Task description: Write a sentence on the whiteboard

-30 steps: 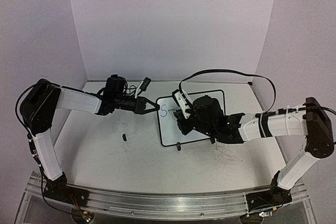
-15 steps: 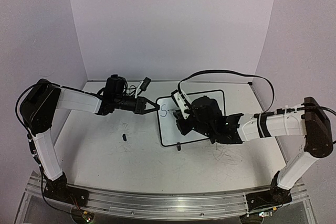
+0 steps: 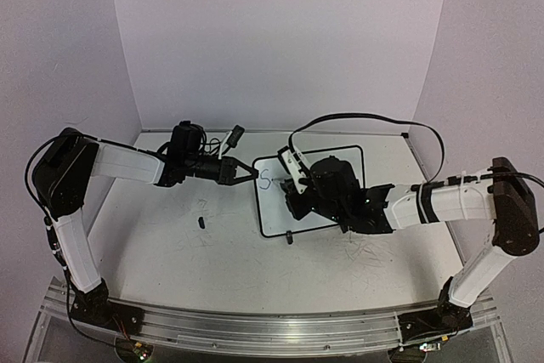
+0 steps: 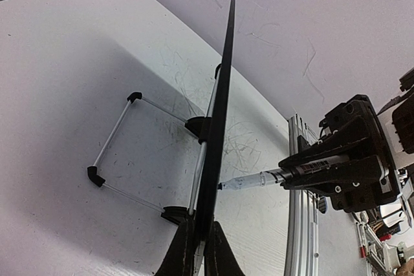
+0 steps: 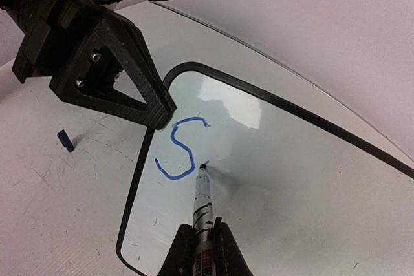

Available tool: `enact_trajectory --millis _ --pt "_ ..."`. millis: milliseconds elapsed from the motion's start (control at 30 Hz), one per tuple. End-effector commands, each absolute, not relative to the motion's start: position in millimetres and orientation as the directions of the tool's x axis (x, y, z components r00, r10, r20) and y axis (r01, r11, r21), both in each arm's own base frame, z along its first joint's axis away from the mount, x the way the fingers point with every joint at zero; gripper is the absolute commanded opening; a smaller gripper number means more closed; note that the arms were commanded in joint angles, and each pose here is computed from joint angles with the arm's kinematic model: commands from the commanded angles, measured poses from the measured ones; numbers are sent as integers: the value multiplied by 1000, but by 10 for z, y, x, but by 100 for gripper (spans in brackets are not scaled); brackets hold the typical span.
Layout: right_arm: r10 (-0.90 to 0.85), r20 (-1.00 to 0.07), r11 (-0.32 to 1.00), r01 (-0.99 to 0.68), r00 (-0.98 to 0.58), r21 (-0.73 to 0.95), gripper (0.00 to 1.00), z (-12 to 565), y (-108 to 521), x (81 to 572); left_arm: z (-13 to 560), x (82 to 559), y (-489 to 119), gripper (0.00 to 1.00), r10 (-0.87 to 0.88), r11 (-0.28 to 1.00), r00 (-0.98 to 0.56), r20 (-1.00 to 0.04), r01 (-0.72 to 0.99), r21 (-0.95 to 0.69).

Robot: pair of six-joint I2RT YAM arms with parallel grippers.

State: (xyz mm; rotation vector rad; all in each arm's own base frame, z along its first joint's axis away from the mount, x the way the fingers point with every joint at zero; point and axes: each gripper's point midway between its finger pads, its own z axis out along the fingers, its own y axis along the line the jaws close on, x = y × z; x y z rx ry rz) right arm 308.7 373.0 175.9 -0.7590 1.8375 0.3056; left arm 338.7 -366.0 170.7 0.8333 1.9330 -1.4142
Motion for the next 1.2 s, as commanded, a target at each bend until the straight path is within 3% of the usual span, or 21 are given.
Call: enact_trajectory --millis 0,1167 --pt "-345 -907 771 -624 -240 -128 0 1745 3679 3062 1846 3366 -3650 0 133 213 -612 -779 786 -581" --pt "-318 -922 790 -600 -221 -128 0 1866 3723 3139 1839 3360 -3654 0 135 210 -613 -778 785 -582"
